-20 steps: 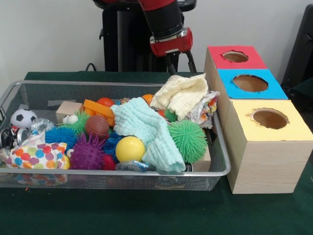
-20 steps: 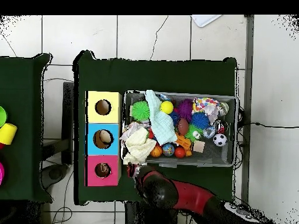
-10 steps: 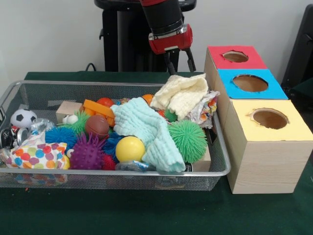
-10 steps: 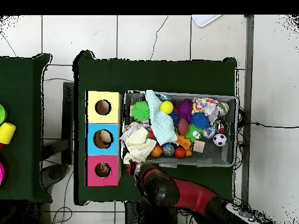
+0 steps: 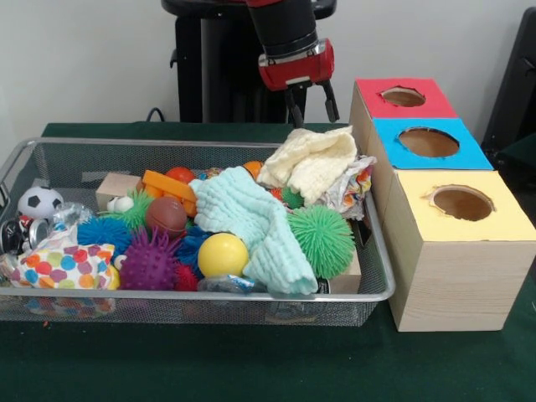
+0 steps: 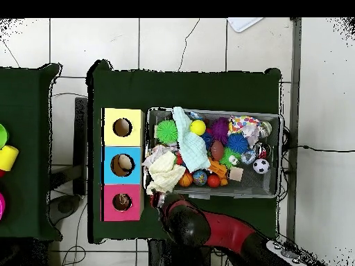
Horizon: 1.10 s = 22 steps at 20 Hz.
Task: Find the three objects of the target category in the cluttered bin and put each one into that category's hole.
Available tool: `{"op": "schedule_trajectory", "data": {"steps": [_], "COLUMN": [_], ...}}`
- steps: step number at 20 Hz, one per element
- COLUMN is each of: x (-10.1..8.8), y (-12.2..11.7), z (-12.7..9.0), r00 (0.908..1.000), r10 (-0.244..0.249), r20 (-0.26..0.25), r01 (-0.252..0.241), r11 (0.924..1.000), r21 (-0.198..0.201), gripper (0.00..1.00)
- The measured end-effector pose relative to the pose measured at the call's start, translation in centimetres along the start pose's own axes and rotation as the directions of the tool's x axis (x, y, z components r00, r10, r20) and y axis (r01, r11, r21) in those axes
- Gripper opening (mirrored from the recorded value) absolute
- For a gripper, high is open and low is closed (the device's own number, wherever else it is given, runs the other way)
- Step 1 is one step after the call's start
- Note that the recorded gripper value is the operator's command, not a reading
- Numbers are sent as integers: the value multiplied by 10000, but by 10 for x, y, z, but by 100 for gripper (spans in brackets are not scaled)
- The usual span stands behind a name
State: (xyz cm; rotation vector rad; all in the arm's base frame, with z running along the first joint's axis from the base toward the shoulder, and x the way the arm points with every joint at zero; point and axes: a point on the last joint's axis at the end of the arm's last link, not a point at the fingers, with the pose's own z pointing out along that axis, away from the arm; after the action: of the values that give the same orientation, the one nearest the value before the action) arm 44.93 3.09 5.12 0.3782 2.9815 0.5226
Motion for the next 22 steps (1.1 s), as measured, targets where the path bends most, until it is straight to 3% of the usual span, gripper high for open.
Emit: {"op": "schedule_trajectory", "data": {"steps": [22], "x": [-12], "y": [-3], "z": [-12], "r00": [9991], "r10": [-135], "r20": [401], "r01": [126], "r11": [9997], "r21": [225], "gripper": [100]}}
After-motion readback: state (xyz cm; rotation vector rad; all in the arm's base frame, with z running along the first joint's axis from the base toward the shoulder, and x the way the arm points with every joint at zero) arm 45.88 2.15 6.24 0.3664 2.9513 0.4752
